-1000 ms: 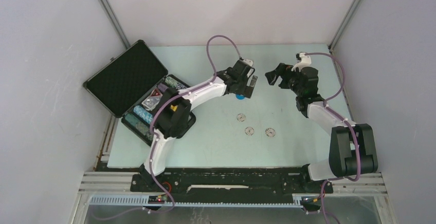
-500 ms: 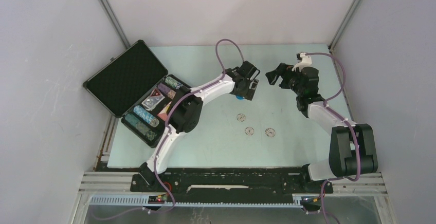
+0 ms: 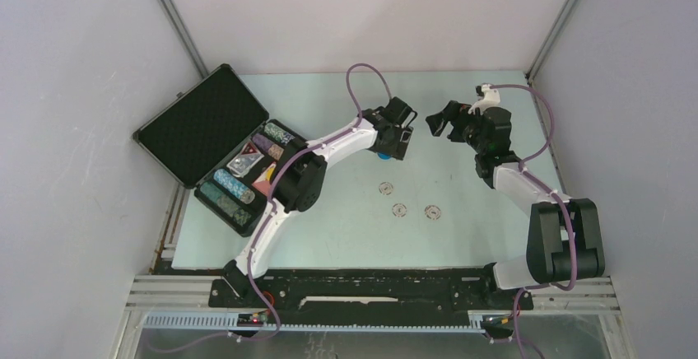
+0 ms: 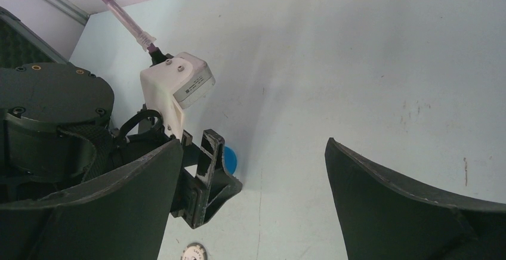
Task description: Pack up texas hold em set
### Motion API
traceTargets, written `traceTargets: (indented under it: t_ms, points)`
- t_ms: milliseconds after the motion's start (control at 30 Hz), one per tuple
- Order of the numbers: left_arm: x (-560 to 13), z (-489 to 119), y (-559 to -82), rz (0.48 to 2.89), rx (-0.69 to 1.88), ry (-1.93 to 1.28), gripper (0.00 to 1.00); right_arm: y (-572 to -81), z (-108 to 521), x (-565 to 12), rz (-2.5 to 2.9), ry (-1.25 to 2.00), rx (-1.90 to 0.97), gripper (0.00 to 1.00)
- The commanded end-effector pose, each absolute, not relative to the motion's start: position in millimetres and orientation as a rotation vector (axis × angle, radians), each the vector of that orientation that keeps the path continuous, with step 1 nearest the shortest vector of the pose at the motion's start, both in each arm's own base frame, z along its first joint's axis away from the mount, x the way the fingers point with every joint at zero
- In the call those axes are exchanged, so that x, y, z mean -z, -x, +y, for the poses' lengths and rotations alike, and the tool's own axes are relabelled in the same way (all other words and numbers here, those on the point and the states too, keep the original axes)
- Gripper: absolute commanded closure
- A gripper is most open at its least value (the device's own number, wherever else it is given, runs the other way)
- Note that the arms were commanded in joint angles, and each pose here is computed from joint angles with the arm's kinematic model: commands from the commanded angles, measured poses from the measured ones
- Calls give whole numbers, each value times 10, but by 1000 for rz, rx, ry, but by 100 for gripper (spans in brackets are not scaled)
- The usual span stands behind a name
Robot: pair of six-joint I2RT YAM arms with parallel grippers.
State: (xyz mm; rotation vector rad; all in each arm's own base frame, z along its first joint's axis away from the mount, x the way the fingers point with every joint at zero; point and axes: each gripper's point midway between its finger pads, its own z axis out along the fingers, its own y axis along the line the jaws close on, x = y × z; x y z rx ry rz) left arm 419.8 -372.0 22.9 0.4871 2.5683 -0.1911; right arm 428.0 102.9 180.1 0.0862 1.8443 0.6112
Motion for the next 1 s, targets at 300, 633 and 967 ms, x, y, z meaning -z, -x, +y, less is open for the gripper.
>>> traceTargets:
  t_ms: [300, 633, 967]
  points:
    - [-409, -3791, -4322, 2527, 232, -469, 39, -4370, 1010, -2045, 1785, -94, -627, 0]
    - [-802, -3688, -4368, 2443, 195, -495, 45, -4374, 1021, -2046, 1783, -92, -634, 0]
    - [-943, -3613, -4232, 2447, 217, -505, 43, -4376, 1025, -2041, 1783, -92, -640, 0]
